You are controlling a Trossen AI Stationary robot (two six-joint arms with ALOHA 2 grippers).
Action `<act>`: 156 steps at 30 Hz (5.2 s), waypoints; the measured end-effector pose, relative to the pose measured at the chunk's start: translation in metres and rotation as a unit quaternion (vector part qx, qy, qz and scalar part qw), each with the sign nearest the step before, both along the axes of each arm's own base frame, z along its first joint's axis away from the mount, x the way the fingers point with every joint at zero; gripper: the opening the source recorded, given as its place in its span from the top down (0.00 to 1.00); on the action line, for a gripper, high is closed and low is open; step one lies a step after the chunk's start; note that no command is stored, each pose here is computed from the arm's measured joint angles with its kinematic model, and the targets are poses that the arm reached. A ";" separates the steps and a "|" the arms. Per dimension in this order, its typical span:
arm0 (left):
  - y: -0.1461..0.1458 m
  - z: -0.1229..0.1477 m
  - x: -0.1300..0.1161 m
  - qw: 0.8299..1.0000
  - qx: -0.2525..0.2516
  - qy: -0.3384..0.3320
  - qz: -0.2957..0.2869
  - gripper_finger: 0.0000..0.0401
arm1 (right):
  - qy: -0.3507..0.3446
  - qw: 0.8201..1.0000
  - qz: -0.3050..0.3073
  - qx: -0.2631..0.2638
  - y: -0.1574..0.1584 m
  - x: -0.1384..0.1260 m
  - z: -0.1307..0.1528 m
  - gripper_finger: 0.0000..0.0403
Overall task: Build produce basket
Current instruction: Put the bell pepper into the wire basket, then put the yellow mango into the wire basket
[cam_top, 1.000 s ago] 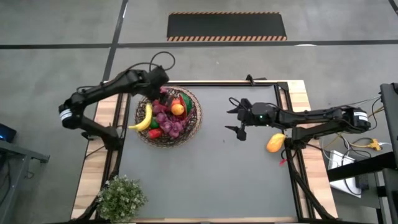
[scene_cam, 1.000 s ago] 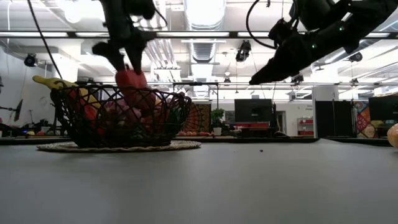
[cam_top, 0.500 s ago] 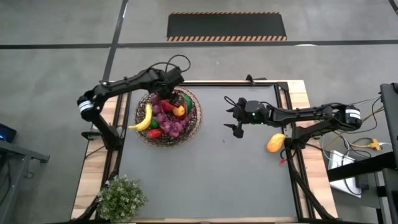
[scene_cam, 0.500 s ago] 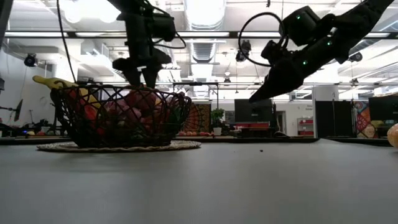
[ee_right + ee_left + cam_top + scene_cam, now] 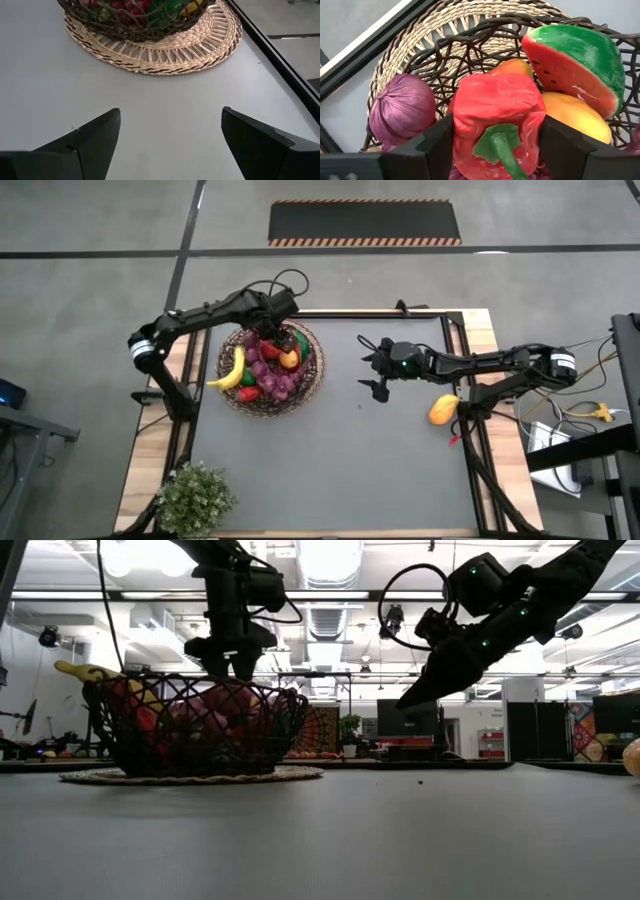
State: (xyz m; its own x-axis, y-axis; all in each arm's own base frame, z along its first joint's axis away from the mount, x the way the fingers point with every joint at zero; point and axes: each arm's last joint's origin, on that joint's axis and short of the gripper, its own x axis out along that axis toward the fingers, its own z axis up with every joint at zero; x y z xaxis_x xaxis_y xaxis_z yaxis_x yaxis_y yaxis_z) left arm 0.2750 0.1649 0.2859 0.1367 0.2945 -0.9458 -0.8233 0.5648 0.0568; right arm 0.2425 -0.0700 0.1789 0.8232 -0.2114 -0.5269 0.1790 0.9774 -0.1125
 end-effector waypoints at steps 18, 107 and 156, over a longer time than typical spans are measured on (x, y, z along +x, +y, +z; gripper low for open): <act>-0.003 -0.003 0.005 0.999 -0.001 -0.012 -0.047 0.15 | 0.000 1.000 0.004 -0.002 0.000 0.000 0.001 0.19; -0.144 -0.015 -0.023 0.869 0.378 -0.182 -0.263 0.99 | 0.402 0.755 -0.440 0.273 0.059 -0.070 0.047 0.19; -0.174 0.025 -0.012 0.797 0.396 -0.410 -0.202 0.98 | 0.307 0.726 -0.613 0.059 0.087 -0.065 0.005 0.24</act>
